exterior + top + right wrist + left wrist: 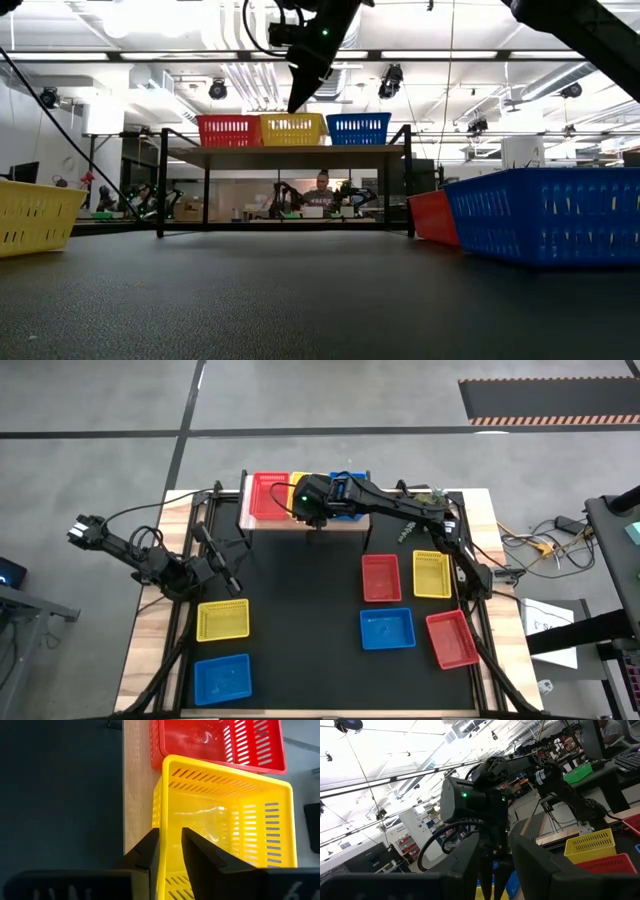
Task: Stack baskets on shelf by color
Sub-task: Put the center yellow bin on the shelf
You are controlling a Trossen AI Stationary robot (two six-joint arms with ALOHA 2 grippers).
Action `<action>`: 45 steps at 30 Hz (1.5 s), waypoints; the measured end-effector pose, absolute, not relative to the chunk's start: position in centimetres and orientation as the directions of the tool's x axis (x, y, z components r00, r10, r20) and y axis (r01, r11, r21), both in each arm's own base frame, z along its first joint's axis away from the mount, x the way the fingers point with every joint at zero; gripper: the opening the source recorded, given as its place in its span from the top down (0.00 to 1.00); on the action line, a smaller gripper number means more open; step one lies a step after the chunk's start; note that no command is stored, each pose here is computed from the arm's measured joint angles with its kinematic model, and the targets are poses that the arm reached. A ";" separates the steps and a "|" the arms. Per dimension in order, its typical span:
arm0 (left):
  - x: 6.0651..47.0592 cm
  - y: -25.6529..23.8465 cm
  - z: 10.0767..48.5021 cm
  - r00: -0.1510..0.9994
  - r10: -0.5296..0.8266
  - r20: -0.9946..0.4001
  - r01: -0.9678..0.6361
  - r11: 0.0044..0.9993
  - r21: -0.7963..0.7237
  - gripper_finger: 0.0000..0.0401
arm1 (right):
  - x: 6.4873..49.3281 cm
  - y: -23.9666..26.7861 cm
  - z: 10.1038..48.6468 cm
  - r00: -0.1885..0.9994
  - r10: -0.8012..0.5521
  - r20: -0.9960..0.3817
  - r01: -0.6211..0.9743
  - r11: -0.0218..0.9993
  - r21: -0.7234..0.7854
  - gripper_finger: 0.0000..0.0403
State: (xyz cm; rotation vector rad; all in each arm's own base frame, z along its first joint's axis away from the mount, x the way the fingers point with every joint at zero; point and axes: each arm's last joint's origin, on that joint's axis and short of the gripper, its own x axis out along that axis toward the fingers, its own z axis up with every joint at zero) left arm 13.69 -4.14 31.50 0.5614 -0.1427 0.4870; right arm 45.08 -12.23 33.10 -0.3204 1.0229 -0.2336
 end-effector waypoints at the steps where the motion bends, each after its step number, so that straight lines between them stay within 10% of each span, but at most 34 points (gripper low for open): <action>1: 13.7 -4.1 31.5 0.877 0.403 0.260 -0.480 0.737 0.476 0.76 | 45.1 -12.3 33.1 0.502 -0.338 -0.796 0.043 0.929 -0.367 0.81; 45: 13.7 -4.1 31.3 0.879 0.411 0.242 -0.476 0.726 0.496 0.76 | 44.2 -12.2 33.9 0.475 -0.341 -0.811 0.025 0.927 -0.375 0.78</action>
